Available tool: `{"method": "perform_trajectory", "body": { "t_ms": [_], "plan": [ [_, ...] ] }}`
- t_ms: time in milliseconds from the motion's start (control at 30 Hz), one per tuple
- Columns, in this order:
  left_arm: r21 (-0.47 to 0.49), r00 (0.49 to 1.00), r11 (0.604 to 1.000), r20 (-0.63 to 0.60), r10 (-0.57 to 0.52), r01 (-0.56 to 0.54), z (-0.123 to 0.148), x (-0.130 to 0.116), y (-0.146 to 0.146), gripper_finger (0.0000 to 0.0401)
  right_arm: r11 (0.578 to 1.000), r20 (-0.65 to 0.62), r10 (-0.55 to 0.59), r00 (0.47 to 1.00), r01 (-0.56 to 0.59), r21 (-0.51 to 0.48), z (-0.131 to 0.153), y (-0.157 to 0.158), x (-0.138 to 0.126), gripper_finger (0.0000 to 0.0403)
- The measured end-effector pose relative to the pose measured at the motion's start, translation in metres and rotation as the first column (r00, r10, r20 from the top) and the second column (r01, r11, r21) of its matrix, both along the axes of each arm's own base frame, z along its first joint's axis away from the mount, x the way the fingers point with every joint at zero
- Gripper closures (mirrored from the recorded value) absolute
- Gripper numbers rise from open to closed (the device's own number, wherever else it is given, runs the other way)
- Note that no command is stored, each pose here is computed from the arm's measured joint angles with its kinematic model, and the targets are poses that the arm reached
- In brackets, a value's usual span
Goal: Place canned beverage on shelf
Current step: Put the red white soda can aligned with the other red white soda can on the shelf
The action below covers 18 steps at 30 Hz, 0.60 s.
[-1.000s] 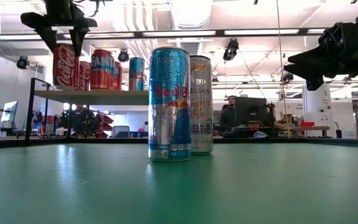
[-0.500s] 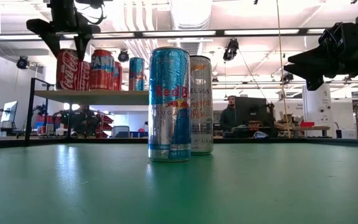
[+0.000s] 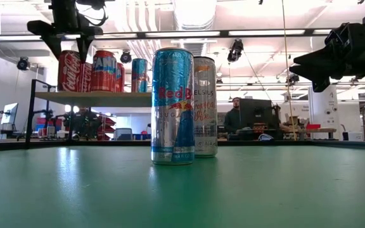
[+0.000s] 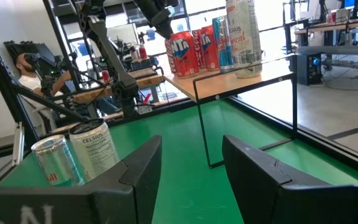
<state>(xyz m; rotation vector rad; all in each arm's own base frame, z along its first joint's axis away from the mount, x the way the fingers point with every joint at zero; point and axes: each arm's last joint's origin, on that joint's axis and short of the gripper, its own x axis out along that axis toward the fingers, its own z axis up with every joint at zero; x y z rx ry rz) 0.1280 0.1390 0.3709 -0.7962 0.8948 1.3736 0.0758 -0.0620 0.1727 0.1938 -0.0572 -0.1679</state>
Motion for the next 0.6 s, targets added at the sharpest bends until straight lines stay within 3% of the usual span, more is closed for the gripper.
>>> {"method": "perform_trajectory", "body": {
  "t_ms": [300,600],
  "plan": [
    [-0.002,1.000,1.000,0.024,0.008,-0.008,-0.0002,0.0011,0.0004,0.0092,1.000,0.000,0.000,1.000,0.000,0.000,0.0000,0.0000,0.0000,0.0241],
    [-0.004,0.999,0.999,0.036,0.032,-0.032,-0.0002,0.0006,0.0001,0.0032,1.000,0.000,0.000,1.000,0.000,0.000,-0.0001,0.0000,0.0000,0.0241]
  ]
}}
